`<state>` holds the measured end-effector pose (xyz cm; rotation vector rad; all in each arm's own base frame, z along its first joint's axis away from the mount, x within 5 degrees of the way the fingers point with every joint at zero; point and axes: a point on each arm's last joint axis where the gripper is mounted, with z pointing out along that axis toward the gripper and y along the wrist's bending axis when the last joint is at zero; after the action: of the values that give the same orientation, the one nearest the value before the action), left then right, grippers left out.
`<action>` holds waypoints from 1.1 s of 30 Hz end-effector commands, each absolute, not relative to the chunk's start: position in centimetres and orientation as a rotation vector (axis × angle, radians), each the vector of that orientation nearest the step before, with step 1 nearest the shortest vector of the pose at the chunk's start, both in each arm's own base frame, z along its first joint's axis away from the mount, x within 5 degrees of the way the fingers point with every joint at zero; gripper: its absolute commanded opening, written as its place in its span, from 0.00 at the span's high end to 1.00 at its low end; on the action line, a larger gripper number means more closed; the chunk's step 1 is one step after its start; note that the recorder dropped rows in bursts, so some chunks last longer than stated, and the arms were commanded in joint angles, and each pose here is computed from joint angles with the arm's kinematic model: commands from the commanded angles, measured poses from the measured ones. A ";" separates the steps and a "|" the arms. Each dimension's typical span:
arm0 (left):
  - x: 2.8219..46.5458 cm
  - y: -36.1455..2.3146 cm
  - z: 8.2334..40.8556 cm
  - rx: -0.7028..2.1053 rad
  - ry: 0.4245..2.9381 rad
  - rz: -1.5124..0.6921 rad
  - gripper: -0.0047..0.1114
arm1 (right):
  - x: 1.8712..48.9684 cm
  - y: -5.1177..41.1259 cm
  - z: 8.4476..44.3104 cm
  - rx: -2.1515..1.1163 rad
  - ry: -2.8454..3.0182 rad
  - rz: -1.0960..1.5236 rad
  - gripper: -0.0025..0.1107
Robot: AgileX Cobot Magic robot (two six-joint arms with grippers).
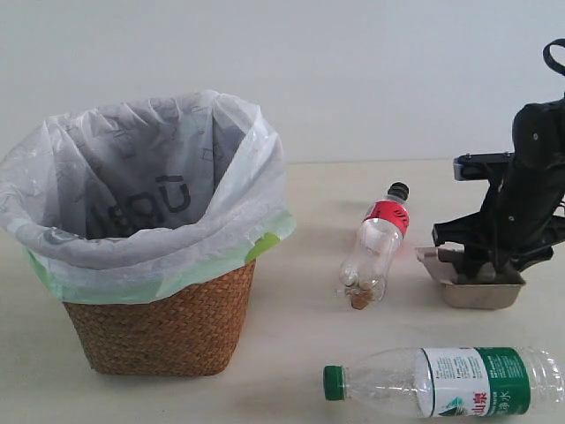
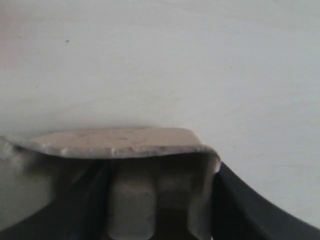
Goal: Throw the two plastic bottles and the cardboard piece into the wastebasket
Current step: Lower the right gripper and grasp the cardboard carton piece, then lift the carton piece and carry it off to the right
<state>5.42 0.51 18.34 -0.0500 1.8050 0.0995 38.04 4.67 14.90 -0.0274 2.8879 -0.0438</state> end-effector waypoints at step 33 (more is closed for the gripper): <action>5.4 0.5 18.5 -0.061 1.791 0.097 0.03 | 32.0 0.0 35.0 0.144 2.417 -0.480 0.98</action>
<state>5.42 0.51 18.34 -0.0500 1.8050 0.0995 32.32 1.58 35.04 0.0879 2.3930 -0.2790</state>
